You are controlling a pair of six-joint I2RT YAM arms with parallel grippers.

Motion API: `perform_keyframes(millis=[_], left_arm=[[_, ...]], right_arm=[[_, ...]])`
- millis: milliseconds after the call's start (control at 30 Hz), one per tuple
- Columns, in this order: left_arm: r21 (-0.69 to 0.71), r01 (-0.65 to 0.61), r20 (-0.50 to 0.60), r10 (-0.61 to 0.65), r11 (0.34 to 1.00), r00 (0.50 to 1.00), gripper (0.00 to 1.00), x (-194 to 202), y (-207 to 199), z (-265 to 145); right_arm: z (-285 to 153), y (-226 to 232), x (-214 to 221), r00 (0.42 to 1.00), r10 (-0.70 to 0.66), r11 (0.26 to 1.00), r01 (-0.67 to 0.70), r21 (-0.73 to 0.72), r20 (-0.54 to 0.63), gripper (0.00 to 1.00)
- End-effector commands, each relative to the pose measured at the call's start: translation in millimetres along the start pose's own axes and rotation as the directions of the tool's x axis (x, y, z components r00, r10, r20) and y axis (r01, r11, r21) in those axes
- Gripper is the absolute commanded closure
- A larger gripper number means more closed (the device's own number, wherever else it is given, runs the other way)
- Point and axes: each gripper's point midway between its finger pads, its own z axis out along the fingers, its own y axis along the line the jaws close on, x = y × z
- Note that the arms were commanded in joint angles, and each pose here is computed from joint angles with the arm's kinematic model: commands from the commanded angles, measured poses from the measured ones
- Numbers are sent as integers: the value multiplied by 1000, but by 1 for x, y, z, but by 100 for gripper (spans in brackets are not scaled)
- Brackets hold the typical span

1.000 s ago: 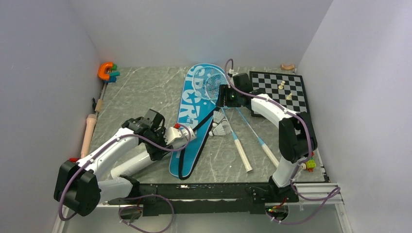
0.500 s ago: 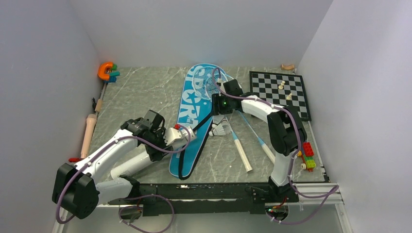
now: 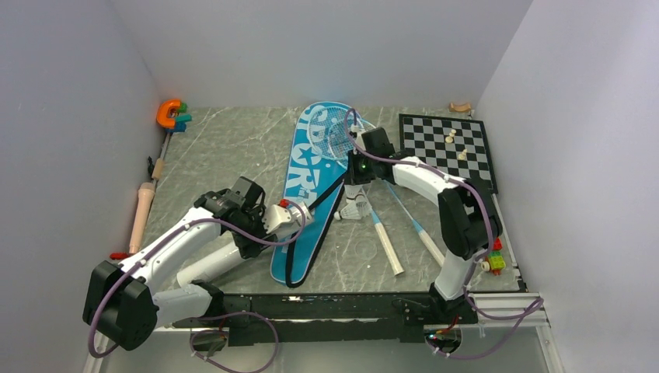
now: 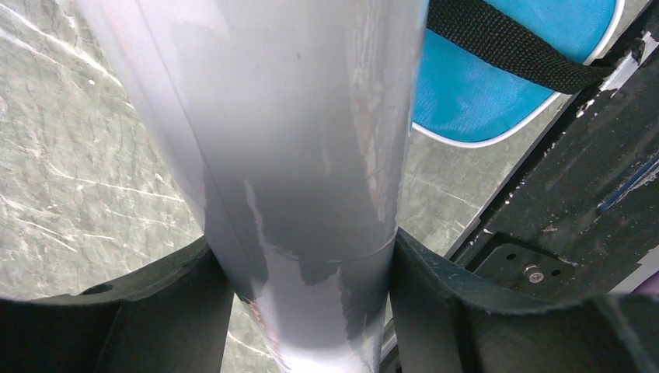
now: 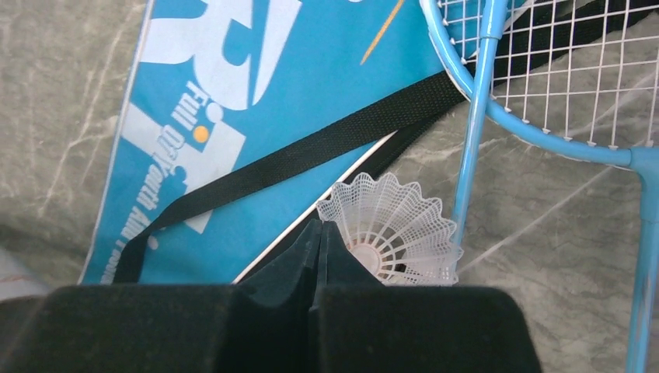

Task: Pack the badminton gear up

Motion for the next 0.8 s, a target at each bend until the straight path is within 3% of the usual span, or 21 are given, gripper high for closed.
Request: perform_keyframes(millis=[0,200,333,500,767], left_arm=[[-35,-4,47,5,999,999,35,-12,5,-8],[-73,-11,158,22,997,987,35,-32,10,-13],[-84,-19,241,39,996,970,35,-51,13,-19],[-71,-19,264,37,997,964,34,-62,14,-23],[-77,-17,310,40,997,950,35,-76,16,-38]], right_arm=[[-39,25,-34,993,-14,998,21,-57,117,100],[-105,71,-69,959,29,986,19,-164,281,100],[-139,108,-63,940,59,964,35,-265,337,100],[-176,146,-56,911,141,909,36,-414,389,100],[-184,167,-50,903,176,889,26,-456,393,100]])
